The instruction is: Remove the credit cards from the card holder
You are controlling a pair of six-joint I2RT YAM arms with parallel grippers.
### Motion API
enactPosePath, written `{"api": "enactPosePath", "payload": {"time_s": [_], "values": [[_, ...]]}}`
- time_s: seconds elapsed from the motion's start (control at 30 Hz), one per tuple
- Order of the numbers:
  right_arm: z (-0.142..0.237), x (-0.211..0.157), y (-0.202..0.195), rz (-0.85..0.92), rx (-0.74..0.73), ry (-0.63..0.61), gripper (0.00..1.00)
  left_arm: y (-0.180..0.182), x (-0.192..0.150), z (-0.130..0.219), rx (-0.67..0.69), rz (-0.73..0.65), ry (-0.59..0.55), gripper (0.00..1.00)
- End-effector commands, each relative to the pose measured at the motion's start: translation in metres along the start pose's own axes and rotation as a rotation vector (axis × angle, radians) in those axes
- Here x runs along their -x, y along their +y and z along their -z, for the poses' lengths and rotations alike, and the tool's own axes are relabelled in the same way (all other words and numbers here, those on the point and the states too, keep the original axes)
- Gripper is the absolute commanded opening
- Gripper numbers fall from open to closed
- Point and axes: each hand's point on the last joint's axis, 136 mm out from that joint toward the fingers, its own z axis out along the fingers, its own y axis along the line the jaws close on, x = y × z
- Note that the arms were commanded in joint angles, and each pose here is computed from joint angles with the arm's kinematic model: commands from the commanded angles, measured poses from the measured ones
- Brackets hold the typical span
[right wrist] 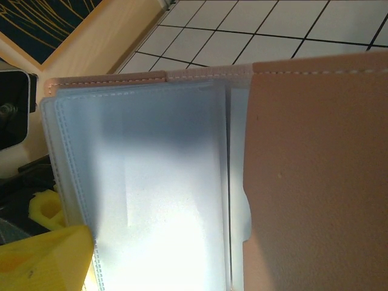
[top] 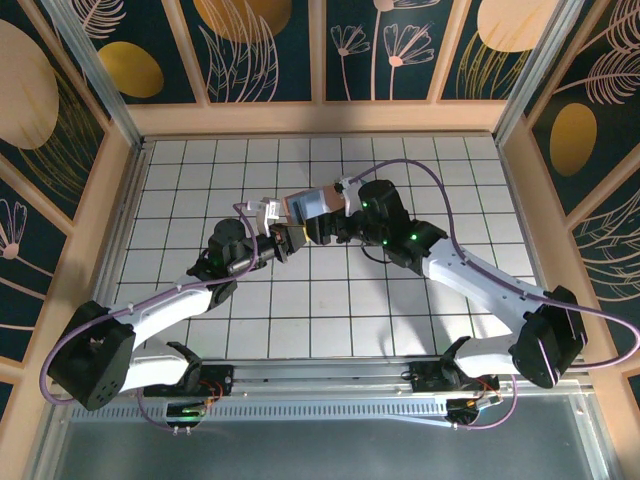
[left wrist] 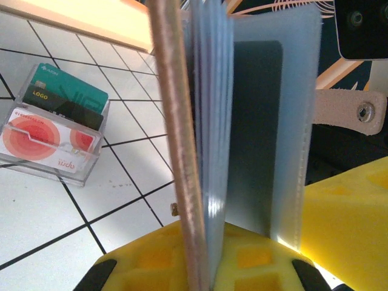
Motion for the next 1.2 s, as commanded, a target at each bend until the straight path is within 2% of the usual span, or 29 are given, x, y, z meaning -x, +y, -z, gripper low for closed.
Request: {"api": "enactPosePath", "payload": {"time_s": [0.0, 0.13, 0.23, 0.43, 0.63, 0.73, 0.97, 1.07, 1.17], "values": [[-0.004, 0.006, -0.006, 0.012, -0.052, -0.008, 0.91, -0.032, 0.019, 0.002, -0.112, -0.070, -0.036, 0.00], [-0.003, 0.007, -0.024, -0.003, -0.154, -0.011, 0.81, -0.036, 0.020, 0.004, -0.125, -0.079, -0.037, 0.00], [0.001, 0.008, -0.035, -0.012, -0.218, -0.019, 0.78, -0.036, 0.020, 0.007, -0.123, -0.077, -0.045, 0.00], [0.013, 0.013, -0.045, -0.050, -0.246, -0.054, 0.70, -0.030, 0.017, 0.009, -0.098, -0.062, -0.051, 0.00], [0.031, 0.016, -0.055, -0.090, -0.267, -0.092, 0.70, -0.027, 0.016, 0.007, -0.089, -0.043, -0.046, 0.00], [0.041, 0.018, -0.056, -0.105, -0.250, -0.107, 0.74, -0.021, 0.013, 0.002, -0.064, -0.026, -0.023, 0.00], [0.083, 0.036, -0.058, -0.107, -0.311, -0.184, 0.77, -0.013, 0.007, -0.003, -0.045, -0.010, 0.001, 0.00], [0.097, 0.043, -0.049, -0.113, -0.293, -0.203, 0.75, -0.013, 0.007, -0.003, -0.049, -0.011, -0.001, 0.00], [0.097, 0.045, -0.023, -0.098, -0.201, -0.196, 0.68, -0.013, 0.008, -0.003, -0.046, -0.015, -0.003, 0.00]]}}
